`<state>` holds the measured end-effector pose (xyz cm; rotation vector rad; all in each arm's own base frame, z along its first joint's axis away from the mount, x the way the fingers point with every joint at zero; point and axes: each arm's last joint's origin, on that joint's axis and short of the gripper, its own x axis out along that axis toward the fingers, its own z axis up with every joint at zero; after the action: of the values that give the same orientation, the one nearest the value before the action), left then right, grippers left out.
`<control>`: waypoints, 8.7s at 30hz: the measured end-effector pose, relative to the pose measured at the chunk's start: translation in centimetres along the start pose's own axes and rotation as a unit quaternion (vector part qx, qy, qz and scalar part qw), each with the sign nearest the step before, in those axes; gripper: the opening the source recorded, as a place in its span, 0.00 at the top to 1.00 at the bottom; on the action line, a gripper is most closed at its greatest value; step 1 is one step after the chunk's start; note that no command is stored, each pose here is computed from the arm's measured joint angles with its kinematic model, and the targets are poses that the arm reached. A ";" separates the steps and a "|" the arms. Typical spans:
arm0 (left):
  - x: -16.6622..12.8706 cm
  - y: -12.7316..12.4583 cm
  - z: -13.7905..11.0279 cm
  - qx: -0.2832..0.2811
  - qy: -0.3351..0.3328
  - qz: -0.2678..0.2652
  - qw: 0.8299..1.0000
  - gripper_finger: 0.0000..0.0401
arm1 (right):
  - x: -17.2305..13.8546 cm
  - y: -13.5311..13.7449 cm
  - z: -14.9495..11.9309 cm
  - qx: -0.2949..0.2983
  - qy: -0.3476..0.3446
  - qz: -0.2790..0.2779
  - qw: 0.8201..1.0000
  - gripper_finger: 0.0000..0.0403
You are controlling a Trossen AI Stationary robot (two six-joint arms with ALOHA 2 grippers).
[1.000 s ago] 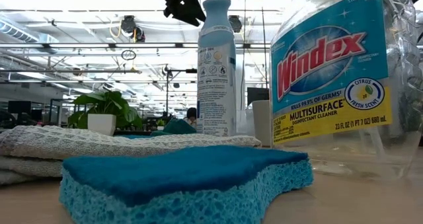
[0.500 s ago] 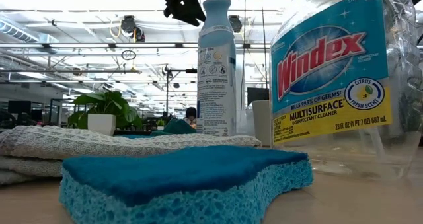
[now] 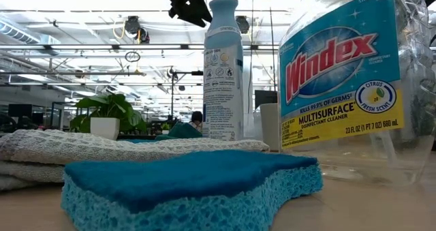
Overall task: Pick & Place Kitchen Items
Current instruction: Put the yellow towel into the top right transparent bin, then adjust the gray bin on the table, then put the green towel into the transparent bin
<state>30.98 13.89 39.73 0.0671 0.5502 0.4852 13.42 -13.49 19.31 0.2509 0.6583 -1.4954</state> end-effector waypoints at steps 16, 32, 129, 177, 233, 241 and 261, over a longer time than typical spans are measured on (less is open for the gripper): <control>0.0 0.0 0.0 -0.002 0.000 0.000 1.000 0.39 | -0.1 -1.4 11.9 -0.043 0.116 0.232 0.965 0.93; 0.0 0.0 0.0 -0.011 -0.002 0.000 1.000 0.39 | 6.3 -1.9 7.2 -0.156 0.373 0.103 0.909 1.00; 0.0 0.0 0.0 -0.011 -0.001 0.004 1.000 0.39 | -1.6 7.7 0.2 -0.169 0.118 0.314 0.927 1.00; 0.0 0.0 0.0 -0.013 -0.002 0.004 1.000 0.39 | -0.5 12.6 -0.1 -0.261 -0.024 0.354 0.898 1.00; 5.0 -13.6 -22.5 0.153 0.108 -0.232 0.955 0.39 | -9.4 5.3 0.9 -0.199 -0.105 0.437 0.871 1.00; 7.9 -12.3 -23.7 0.148 0.112 -0.163 0.969 0.39 | -10.1 5.8 0.6 -0.201 -0.142 0.460 0.853 1.00; 6.5 -7.6 -25.2 0.001 0.264 0.096 0.960 0.39 | -10.1 5.8 0.5 -0.213 -0.145 0.458 0.851 1.00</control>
<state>26.00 8.42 13.64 -0.0091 1.0745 0.6987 19.72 -4.78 23.84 -0.0226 0.4921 -0.4277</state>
